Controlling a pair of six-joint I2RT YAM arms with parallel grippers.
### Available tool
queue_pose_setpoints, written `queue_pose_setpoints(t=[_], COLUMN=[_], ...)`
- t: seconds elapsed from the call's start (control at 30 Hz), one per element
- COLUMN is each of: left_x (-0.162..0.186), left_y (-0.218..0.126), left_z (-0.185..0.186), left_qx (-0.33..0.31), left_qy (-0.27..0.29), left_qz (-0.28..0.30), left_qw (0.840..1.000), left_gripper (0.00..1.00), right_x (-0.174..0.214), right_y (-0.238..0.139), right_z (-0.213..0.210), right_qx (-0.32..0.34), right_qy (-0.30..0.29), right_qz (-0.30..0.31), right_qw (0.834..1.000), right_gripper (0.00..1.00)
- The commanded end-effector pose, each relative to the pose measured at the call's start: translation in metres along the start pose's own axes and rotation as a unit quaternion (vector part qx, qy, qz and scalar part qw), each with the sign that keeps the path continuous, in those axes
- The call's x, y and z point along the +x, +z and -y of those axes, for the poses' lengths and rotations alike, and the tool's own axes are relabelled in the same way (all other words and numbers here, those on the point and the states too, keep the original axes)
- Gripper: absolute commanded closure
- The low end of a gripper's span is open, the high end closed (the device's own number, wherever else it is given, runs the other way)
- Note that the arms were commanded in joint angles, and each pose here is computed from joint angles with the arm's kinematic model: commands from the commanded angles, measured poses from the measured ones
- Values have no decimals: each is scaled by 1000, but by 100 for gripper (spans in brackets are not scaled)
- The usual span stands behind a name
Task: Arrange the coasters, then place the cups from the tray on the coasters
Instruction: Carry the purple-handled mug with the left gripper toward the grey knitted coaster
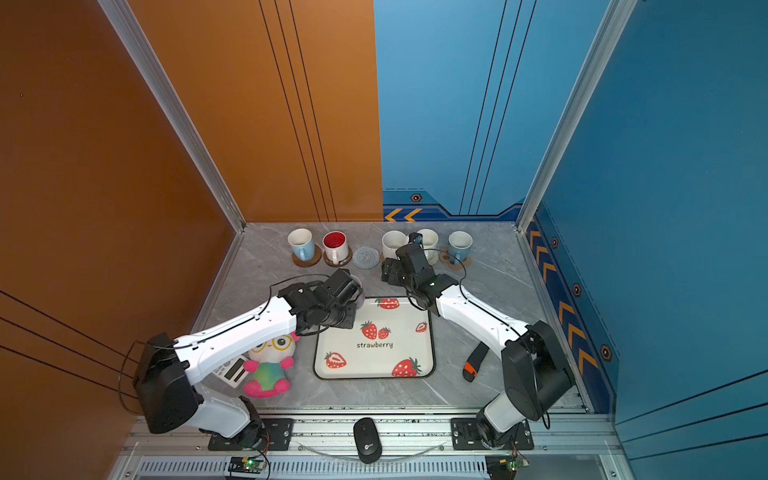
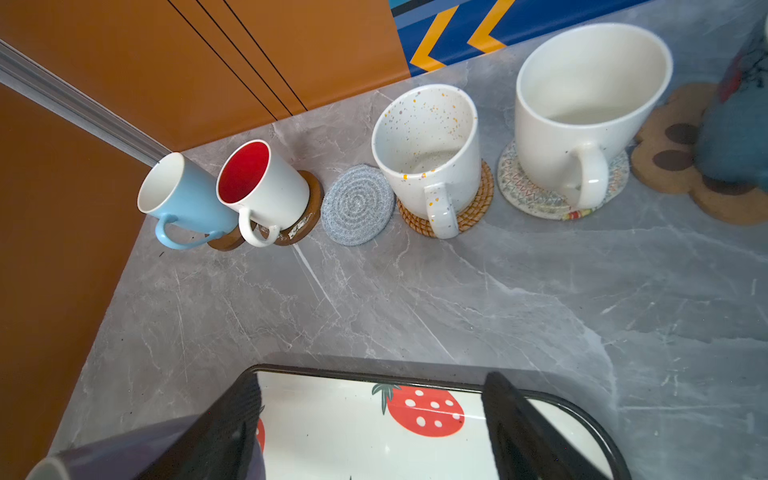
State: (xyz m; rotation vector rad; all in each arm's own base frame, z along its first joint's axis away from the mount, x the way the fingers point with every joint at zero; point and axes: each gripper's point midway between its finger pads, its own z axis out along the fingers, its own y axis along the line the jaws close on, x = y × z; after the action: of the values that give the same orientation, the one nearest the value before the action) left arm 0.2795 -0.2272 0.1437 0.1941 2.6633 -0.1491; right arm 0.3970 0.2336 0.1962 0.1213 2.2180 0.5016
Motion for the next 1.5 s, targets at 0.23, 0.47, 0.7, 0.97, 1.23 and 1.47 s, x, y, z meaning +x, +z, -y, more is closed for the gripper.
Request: queue_pose_setpoints(t=[0.23,0.47,0.7,0.97,1.23,1.47], left_x=[-72,-106,-138,-159,-168,-175], left_y=[15,35,56,73,92,102], left_z=[8,10,5,1,-4,-10], left_qx=[29,33,38,25,12,-2], left_qy=[11,20,12,14,7,-3], left_qz=[42,41,42,39,34,37], left_qw=[999,998,998,999,999,999], left_gripper=[100,100,100,100,100,100], right_x=[-20,-23,-29,-35,-36,-36], right_y=[-29,-47,-71,-89,-95,-95], right_z=[9,18,31,47,55,59], right_qx=[36,42,53,63,67,69], right_qy=[-30,-27,-21,-9,-4,-2], right_qz=[20,30,54,74,80,79], right_qw=[999,998,997,995,995,994], right_gripper=[17,17,16,16,16,16])
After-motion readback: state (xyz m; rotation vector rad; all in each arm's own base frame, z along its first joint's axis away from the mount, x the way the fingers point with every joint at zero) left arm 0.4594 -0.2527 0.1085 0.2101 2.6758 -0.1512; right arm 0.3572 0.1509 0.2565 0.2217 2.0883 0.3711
